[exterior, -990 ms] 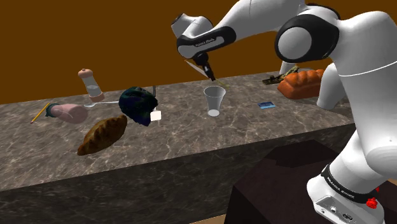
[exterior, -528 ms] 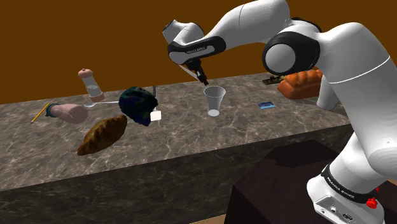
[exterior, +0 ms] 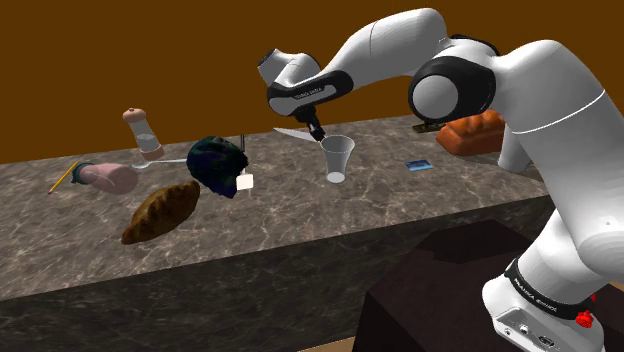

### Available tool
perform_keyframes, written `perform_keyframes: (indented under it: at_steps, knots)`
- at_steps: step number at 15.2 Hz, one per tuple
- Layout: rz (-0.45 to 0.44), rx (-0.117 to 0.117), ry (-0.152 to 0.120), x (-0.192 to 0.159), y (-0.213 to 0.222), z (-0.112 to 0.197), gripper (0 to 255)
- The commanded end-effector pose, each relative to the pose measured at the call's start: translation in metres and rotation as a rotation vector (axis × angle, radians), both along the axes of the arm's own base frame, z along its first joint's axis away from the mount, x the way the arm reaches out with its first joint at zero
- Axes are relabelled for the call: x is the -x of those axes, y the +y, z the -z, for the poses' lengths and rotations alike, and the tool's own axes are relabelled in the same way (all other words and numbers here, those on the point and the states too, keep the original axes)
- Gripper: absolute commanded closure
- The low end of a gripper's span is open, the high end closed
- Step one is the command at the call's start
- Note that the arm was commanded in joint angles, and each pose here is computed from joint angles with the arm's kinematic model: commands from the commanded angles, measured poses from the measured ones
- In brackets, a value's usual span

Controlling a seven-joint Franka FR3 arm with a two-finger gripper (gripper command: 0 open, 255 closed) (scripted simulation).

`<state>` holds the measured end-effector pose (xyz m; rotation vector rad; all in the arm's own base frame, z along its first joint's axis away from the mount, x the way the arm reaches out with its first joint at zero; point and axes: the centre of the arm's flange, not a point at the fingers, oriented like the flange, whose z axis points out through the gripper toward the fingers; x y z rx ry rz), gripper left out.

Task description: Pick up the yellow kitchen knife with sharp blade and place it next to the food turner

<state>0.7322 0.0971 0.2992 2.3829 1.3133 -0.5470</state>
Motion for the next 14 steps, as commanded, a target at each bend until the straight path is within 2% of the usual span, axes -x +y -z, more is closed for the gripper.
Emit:
perform_keyframes:
  at_steps: [1,6,13,14]
  knots:
    - [0.000,0.000,0.000,0.000,0.000,0.010,255]
    - [0.000,0.000,0.000,0.000,0.000,0.037,255]
    - [0.000,0.000,0.000,0.000,0.000,0.037,255]
    - [0.000,0.000,0.000,0.000,0.000,0.037,0]
